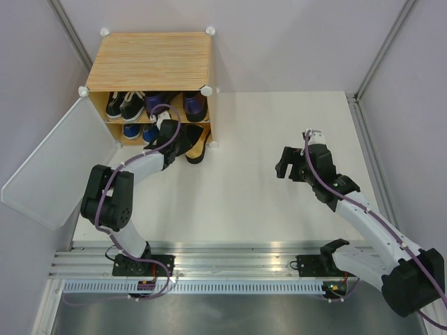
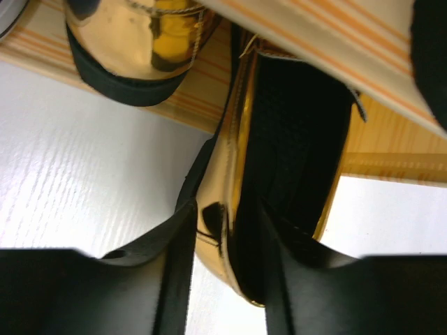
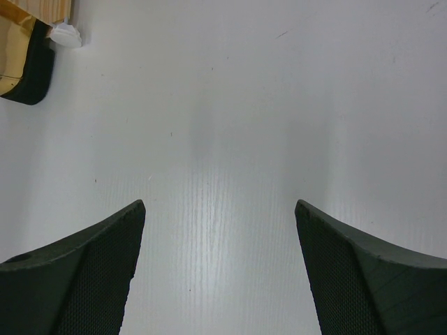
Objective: Place and organize the shoes in the shoe cabinet
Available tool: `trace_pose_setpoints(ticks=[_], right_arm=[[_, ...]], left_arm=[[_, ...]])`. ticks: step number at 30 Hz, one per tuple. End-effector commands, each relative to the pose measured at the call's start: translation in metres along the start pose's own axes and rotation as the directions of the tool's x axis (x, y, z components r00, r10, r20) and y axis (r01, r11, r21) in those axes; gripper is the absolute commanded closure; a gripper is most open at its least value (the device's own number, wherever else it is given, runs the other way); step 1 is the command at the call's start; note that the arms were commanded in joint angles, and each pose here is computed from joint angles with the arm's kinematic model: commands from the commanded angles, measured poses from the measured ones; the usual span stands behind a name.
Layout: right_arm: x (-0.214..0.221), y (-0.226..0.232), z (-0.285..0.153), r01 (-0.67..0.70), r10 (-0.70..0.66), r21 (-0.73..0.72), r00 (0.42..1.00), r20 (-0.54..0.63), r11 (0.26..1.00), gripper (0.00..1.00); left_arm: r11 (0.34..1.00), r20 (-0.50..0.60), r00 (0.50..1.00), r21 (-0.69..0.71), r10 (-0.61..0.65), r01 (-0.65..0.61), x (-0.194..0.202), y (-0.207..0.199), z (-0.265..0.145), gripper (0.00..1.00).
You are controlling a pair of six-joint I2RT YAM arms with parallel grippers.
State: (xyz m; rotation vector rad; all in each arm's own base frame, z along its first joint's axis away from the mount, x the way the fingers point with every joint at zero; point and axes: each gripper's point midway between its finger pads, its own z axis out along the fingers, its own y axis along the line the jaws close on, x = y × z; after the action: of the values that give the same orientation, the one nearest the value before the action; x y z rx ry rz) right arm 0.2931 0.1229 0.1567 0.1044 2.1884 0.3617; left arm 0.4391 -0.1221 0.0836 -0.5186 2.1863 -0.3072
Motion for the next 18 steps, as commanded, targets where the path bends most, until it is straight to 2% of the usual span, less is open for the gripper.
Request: trace_pose_setpoints(ticks=[1,2,4,5,7,13,18], right_arm=[[-0.011,0.002,0.001,0.006,-0.006,-0.003,0.999,0.034,1.000,0.09],[-0.010,0.002,0.002,0.010,-0.010,-0.002,0.999,0.033,1.000,0.09],[-0.010,0.001,0.002,0.008,-0.008,0.003,0.999,0.033,1.000,0.09],[-0.010,0.000,0.003,0.008,-0.009,0.007,0.999,0.031,1.000,0.09],[-0.009,0.000,0.004,0.009,-0.010,0.009,1.000,0.029,1.000,0.09],[-0.009,-0.003,0.005,0.011,-0.012,0.023,1.000,0.025,1.000,0.09],[-0.008,-0.003,0.006,0.014,-0.015,0.029,1.000,0.020,0.999,0.09]], left_arm=[[0.999,-0.035,0.999,0.036,-0.008,0.009,0.007,-0.009,0.007,0.59],[0.999,-0.033,0.999,0.041,-0.001,0.003,0.005,-0.012,0.008,0.66],[0.999,-0.041,0.999,0.040,0.017,-0.016,0.007,-0.011,0.014,0.73],[0.999,-0.036,0.999,0.041,0.024,-0.023,0.004,-0.013,0.016,0.86],[0.998,-0.032,0.998,0.038,0.048,-0.047,0.004,-0.013,0.019,0.96],[0.996,0.023,0.996,0.045,0.082,-0.083,-0.017,-0.019,0.022,0.98],[0.996,0.052,0.999,0.087,0.003,-0.007,-0.038,-0.019,0.015,0.98]])
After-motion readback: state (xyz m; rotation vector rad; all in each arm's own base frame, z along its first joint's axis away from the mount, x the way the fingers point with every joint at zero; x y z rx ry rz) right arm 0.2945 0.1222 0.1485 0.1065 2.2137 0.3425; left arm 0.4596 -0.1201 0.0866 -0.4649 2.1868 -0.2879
